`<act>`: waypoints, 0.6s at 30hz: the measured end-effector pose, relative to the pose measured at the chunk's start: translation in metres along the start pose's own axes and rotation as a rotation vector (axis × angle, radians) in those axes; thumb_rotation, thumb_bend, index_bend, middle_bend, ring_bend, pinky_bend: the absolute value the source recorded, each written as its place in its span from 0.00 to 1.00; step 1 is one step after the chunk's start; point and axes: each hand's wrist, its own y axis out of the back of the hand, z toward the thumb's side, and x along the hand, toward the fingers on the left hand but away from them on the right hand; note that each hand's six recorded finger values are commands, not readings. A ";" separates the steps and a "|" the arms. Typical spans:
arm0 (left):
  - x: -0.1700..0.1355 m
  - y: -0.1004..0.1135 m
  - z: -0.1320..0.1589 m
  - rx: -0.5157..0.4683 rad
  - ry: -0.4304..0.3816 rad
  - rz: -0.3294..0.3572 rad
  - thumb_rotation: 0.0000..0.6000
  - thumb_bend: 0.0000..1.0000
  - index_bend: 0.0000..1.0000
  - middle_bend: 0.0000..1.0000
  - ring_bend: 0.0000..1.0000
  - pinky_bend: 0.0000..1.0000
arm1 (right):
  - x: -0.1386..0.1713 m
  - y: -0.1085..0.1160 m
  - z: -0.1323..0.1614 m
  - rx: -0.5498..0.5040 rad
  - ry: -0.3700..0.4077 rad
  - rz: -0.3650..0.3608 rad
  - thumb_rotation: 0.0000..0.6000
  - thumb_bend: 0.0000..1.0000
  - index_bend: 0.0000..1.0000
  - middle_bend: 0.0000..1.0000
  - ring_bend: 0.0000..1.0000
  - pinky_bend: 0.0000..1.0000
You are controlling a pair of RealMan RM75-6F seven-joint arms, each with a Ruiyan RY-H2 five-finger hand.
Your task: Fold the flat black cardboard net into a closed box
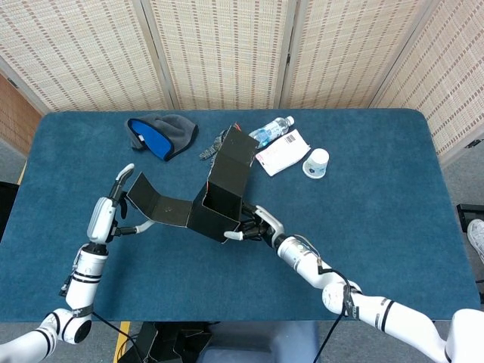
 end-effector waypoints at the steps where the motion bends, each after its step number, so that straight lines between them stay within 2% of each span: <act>1: 0.000 -0.001 0.000 -0.002 -0.002 0.000 1.00 0.09 0.00 0.00 0.56 0.76 | 0.000 0.000 0.000 0.002 0.001 0.001 1.00 0.41 0.44 0.43 0.77 1.00; 18: 0.006 -0.012 0.011 -0.030 -0.057 -0.012 1.00 0.09 0.00 0.00 0.54 0.76 | -0.012 -0.017 0.000 0.155 -0.011 0.043 1.00 0.41 0.45 0.43 0.77 1.00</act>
